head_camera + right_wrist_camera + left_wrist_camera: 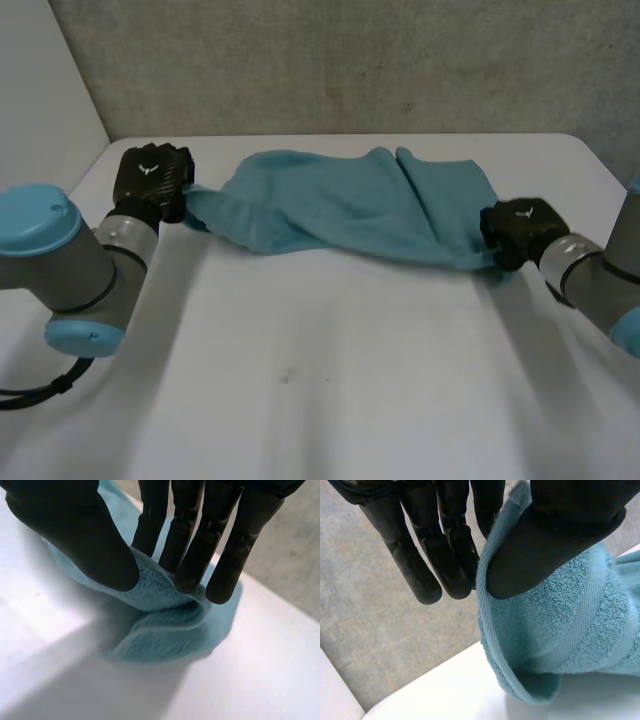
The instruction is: Fold the laundry
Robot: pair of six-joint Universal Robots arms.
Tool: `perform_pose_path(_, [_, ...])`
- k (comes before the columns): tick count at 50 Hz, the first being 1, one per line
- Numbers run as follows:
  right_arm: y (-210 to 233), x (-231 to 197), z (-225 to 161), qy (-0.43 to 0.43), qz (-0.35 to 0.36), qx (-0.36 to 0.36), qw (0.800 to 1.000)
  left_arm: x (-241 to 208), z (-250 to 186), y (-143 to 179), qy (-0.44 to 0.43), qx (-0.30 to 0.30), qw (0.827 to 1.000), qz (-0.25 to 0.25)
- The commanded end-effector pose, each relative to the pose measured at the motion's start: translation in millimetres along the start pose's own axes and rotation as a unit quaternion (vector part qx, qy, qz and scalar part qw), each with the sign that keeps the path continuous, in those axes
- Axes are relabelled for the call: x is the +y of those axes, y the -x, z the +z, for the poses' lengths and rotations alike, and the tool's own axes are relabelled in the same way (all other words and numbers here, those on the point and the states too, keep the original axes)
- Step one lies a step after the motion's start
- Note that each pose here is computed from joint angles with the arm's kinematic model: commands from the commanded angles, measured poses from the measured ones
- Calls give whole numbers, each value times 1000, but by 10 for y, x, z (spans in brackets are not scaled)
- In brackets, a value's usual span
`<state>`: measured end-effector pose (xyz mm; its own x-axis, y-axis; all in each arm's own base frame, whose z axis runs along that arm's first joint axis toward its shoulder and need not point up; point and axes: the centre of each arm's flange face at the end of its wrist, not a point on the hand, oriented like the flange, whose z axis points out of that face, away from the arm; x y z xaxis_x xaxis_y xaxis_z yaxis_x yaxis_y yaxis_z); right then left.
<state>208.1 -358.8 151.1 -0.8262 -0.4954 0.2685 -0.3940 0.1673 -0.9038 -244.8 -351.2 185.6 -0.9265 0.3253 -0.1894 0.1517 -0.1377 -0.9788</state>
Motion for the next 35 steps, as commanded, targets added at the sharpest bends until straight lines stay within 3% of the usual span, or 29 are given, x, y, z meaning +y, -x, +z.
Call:
perform_pose_path(1, [-206,135,-3,20,73,21,997,-232,-42,133,-24,-17,1000,2])
perform_pose_path(7, [-343,253,-38,39,182,34,982,-353,-31,250,-40,-31,999,4])
perform_pose_path(24, [-530,449,-98,51,301,51,951,-476,34,385,-58,-52,997,7])
perform_pose_path(35, [-575,282,-169,28,309,56,949,-1304,-59,491,-140,-54,988,-34])
